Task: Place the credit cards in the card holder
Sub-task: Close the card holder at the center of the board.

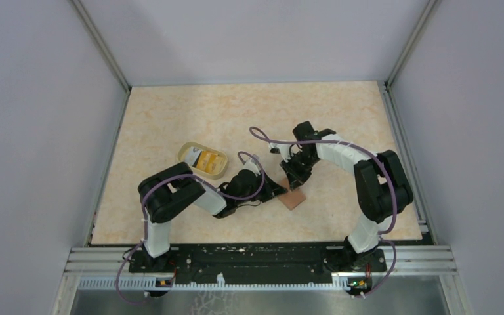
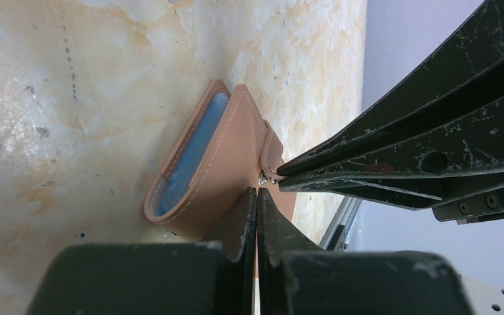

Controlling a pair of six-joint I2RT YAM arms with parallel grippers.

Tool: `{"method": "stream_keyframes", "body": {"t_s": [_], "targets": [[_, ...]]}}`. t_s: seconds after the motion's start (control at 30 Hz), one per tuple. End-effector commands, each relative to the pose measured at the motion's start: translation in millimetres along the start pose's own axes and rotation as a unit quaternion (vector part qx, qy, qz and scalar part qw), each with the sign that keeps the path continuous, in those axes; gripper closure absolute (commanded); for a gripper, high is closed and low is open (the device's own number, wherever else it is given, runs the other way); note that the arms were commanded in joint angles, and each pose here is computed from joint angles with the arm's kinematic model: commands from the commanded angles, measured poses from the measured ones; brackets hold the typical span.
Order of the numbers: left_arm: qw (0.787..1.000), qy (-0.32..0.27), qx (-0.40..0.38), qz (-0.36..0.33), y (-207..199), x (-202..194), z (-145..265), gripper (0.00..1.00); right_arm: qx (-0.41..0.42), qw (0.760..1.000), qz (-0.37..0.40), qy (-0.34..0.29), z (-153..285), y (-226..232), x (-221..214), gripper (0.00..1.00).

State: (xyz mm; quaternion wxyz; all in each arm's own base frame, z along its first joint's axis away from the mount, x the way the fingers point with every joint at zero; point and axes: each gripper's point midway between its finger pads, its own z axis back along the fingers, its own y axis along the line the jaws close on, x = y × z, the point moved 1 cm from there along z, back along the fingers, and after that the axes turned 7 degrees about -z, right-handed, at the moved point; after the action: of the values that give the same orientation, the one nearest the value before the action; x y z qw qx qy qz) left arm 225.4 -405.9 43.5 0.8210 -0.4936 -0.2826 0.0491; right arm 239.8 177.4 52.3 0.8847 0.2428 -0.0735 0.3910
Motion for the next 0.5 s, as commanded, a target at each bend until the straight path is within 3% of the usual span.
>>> {"method": "stream_keyframes", "body": {"t_s": [0.0,0.47], "targets": [[1.0,0.017,0.024,-0.004,19,-11,1,1.0,0.003,1.0,0.022,-0.003,6,10,0,1.0],[1.0,0.017,0.023,-0.004,18,-10,0,1.0,0.008,0.999,0.034,0.026,-4,17,-7,1.0]]}}
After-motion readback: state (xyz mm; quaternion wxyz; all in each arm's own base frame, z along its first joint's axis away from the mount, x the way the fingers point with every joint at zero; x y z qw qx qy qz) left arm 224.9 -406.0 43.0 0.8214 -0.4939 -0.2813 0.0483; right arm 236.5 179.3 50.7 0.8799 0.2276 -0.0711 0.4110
